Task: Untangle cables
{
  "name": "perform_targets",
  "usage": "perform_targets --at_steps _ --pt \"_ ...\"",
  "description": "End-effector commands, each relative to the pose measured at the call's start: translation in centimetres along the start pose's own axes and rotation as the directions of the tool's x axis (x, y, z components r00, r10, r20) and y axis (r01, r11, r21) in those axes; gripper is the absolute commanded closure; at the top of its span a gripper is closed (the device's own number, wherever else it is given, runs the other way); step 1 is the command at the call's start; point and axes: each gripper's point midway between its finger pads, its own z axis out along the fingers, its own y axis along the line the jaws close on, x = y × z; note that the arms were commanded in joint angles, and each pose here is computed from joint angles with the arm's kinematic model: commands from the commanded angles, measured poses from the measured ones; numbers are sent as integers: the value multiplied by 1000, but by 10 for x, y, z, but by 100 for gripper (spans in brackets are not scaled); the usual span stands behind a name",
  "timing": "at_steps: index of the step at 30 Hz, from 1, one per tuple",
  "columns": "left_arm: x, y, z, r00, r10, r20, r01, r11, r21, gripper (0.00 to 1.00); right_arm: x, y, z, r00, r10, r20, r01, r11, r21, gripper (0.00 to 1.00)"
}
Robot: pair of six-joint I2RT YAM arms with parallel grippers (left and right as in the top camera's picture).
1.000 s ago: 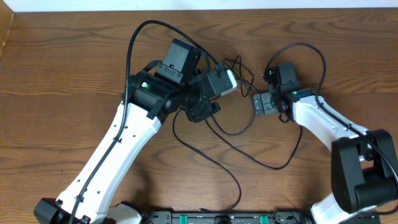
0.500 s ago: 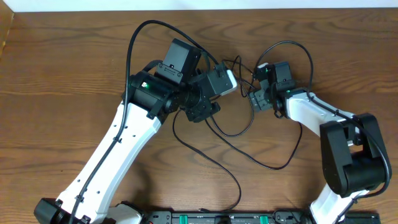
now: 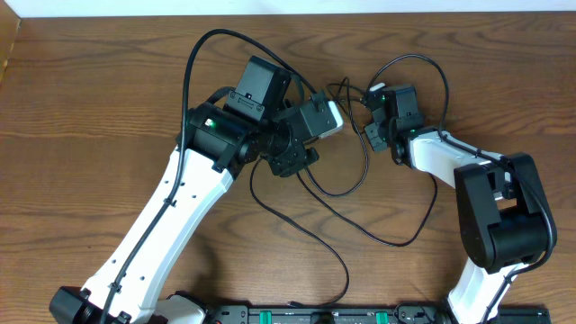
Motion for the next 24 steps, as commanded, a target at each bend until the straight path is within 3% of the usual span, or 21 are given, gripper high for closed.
perform_targets --at_steps 1,6,13,19,24 --pt "0 -2 2 1000 -13 2 13 1000 16 36 48 0 8 985 98 -145 -96 995 25 99" --pt "0 -2 2 1000 -13 2 13 1000 16 36 23 -6 -33 984 151 -97 -148 988 35 99" --pt "0 -1 2 1000 -13 2 13 1000 16 36 -24 -36 -157 981 165 102 -178 975 131 99" --pt "0 -2 2 1000 -13 2 13 1000 16 36 -48 -61 -248 924 198 326 -276 938 211 99" --pt "1 -2 2 1000 -14 0 14 1000 18 36 -57 -64 -295 853 249 458 -359 918 169 99"
